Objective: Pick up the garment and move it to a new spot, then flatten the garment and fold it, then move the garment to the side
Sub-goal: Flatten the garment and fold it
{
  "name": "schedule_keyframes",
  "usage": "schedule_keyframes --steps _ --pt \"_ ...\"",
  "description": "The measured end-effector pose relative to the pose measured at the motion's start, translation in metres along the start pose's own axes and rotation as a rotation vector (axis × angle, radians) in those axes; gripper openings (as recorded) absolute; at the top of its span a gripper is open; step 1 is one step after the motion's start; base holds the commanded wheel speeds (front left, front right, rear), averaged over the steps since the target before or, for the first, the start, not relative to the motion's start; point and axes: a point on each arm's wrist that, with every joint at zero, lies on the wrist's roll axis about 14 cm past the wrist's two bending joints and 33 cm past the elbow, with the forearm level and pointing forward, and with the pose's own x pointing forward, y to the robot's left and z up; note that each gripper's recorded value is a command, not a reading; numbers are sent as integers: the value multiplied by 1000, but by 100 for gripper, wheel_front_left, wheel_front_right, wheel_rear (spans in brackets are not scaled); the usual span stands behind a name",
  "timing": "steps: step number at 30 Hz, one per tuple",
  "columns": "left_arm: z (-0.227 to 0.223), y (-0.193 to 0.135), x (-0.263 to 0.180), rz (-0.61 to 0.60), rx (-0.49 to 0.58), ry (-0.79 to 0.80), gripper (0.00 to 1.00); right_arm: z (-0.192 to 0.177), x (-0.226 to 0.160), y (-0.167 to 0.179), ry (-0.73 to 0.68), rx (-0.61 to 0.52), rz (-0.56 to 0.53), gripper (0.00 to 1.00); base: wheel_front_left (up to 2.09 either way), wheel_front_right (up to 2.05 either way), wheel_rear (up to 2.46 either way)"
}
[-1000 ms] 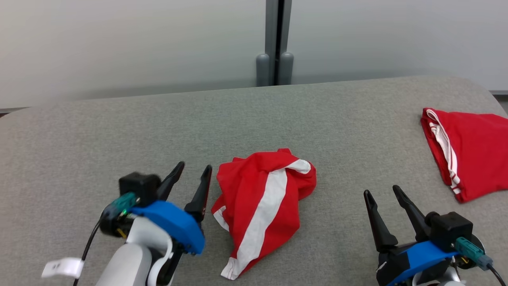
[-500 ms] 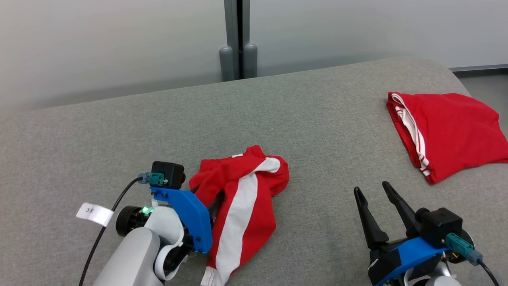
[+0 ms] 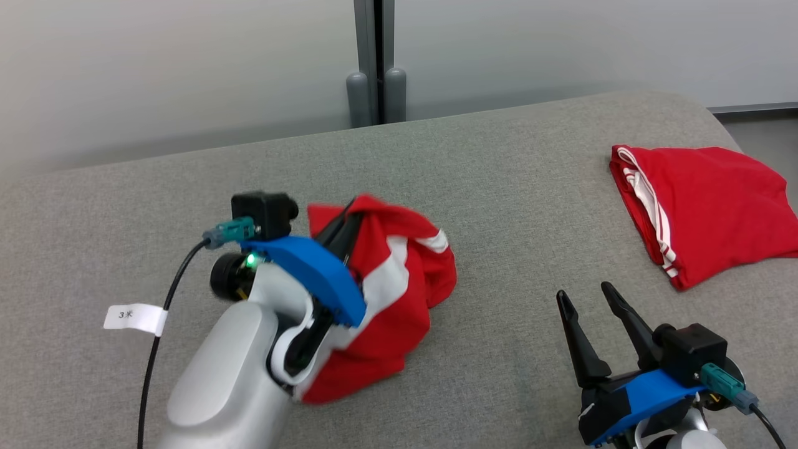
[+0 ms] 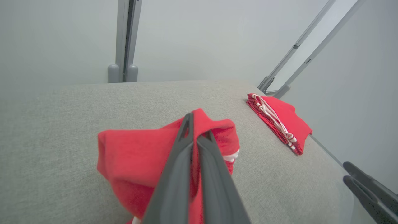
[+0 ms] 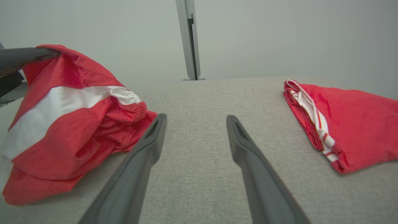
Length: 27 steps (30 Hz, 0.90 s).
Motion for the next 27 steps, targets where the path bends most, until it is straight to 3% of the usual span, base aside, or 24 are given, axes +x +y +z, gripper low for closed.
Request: schedule_keyframes --steps 9,12,14,18,24,27 --pt "97 -80 5 -247 -36 -364 0 3 0 1 -9 0 4 100 0 0 0" --pt "139 -115 -11 -382 -156 -537 0 3 1 1 -12 2 2 100 0 0 0" --pt "153 -115 -19 -400 -229 -605 0 3 2 1 -13 2 3 100 0 0 0" --pt "150 -73 -21 -281 -294 -637 0 3 6 5 -11 4 17 100 0 0 0" --pt "42 46 -36 161 -249 -406 0 0 14 20 -5 11 60 100 0 0 0" --pt "-9 84 -59 319 -226 -292 0 -1 18 27 -2 12 80 100 0 0 0"
